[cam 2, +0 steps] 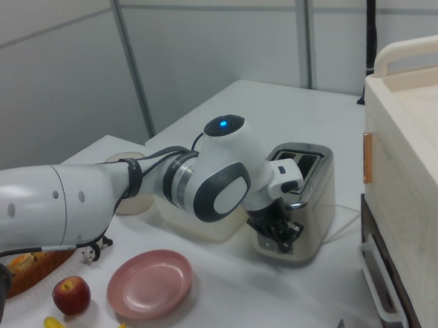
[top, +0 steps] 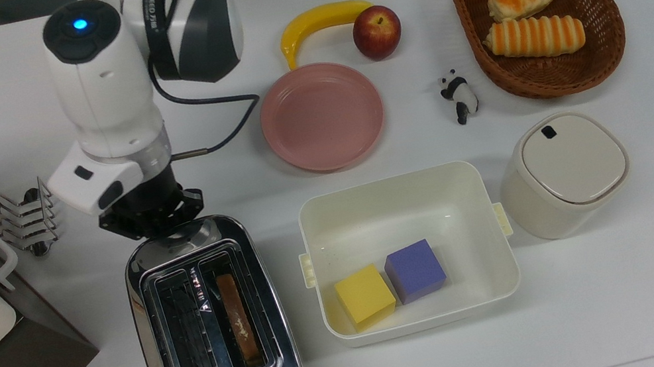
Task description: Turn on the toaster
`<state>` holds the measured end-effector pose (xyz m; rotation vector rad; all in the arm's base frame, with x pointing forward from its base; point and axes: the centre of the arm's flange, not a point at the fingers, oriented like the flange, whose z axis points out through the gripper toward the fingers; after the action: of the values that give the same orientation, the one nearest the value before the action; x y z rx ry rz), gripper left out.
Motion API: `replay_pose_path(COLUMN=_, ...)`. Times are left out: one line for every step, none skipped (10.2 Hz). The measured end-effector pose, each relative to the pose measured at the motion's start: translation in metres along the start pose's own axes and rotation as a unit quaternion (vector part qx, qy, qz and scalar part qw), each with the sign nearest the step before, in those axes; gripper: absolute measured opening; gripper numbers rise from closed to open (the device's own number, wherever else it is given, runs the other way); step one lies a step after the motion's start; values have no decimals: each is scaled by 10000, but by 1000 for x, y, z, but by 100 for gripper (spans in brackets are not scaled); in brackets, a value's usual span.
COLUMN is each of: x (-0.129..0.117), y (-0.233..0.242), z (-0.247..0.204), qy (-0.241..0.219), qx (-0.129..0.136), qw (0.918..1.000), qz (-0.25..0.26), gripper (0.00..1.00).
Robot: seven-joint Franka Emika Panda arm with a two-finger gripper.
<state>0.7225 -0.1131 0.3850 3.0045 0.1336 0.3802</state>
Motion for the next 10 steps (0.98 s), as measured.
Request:
replay_pose_path(x=-1, y=6, z=-6, qy=-59, qx=-29, qw=10000, qz=18, gripper=1)
replay_pose_path(x=-3, y=9, z=-21, qy=-198, qx=-25, qw=9998, qz=38, gripper=1)
replay_pose_path(x=-5, y=9, z=-39, qy=-324, qx=-5, qw=9995, qz=44, gripper=1)
replay_pose_path(x=-7, y=6, z=-62, qy=-443, qx=25, qw=9990, qz=27, gripper=1)
replay_pose_path(x=-10, y=-1, z=-83, qy=-552, qx=60, qw=9985, qz=3, gripper=1)
replay_pose_path(x=-12, y=-11, z=-103, qy=-646, qx=88, qw=9979, qz=4, gripper=1)
replay_pose_path(x=-14, y=-23, z=-120, qy=-739, qx=113, qw=9972, qz=1, gripper=1)
replay_pose_path(x=-18, y=-36, z=-135, qy=-870, qx=145, qw=9961, qz=-37, gripper=1)
replay_pose_path(x=-22, y=-49, z=-149, qy=-1003, qx=177, qw=9948, qz=-85, gripper=1)
replay_pose_path(x=-26, y=-62, z=-164, qy=-1131, qx=205, qw=9933, qz=-136, gripper=1)
